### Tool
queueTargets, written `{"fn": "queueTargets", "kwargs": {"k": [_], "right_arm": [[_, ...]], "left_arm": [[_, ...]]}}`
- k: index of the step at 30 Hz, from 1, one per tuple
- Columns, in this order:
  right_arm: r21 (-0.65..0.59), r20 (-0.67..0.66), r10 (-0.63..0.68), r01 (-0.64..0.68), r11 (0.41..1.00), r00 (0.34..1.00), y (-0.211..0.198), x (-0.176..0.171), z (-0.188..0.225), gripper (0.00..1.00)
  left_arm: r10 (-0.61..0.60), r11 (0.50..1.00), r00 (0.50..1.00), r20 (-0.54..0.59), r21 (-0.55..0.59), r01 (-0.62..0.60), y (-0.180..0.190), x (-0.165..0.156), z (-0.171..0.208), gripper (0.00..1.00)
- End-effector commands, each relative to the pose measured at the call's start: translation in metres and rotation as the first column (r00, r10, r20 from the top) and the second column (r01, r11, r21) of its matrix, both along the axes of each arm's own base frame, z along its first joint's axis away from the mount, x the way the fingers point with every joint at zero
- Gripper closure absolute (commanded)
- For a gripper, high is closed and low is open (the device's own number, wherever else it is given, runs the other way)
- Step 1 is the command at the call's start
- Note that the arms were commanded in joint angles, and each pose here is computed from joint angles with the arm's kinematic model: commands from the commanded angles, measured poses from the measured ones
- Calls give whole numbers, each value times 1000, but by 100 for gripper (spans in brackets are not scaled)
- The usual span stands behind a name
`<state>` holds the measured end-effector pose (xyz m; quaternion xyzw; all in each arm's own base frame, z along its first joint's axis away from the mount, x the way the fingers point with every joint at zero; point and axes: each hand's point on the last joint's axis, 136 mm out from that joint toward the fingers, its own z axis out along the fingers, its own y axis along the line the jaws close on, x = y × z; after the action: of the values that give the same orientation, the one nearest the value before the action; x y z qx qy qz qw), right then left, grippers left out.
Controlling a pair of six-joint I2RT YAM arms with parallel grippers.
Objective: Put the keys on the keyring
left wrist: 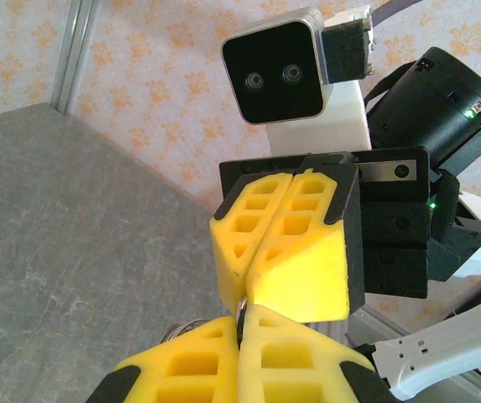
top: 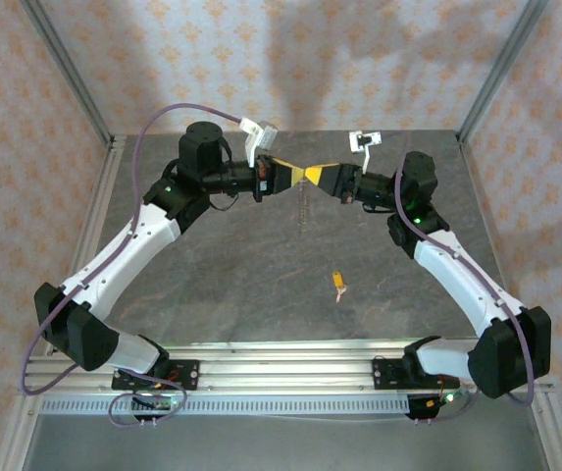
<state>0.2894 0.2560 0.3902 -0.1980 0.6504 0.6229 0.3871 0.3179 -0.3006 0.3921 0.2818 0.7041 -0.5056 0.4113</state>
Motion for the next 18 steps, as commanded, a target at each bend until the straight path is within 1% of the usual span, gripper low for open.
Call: {"fn": "queueTargets", "kwargs": {"k": [1,3,7,9,10,11,12,13,14,15,16,18], "right_arm": [[1,60,60,-60,998,996,5,-16,11,97],[0,61,59,-59,998,996,5,-16,10,100],[0,60,38,-38,999,997,5,-12,9,100],[3,61,-6,6,1000,998,2,-6,8,100],[7,65,-36,36,999,997,0,-3,8,100],[10,69,-57,56,998,996,-1,-1,9,100],[20,78,-85,83,996,993,-4,1,11,100],[30,86,-100,98,995,991,-6,2,14,100],[41,89,-117,113,993,989,-8,3,16,100],[55,97,-129,124,991,987,-10,4,20,100],[66,101,-140,134,989,985,-11,5,22,100],[88,109,-163,154,984,981,-13,7,28,100]], "left_arm": [[-22,999,998,66,-33,24,-5,-2,22,100],[-22,999,998,66,-34,24,-6,-2,23,100],[-11,999,998,62,-39,13,-6,0,23,100],[27,999,998,52,-47,-24,-4,5,24,100],[54,997,997,46,-52,-52,-2,8,25,94],[88,994,995,40,-60,-86,1,11,26,78],[128,989,991,33,-73,-125,4,14,28,59],[166,983,986,30,-86,-163,8,16,31,49],[234,969,972,21,-91,-231,15,22,32,42],[293,952,956,10,-98,-291,23,26,31,38],[331,937,943,2,-122,-329,29,28,32,35],[382,909,924,-26,-171,-380,37,30,33,33]]}}
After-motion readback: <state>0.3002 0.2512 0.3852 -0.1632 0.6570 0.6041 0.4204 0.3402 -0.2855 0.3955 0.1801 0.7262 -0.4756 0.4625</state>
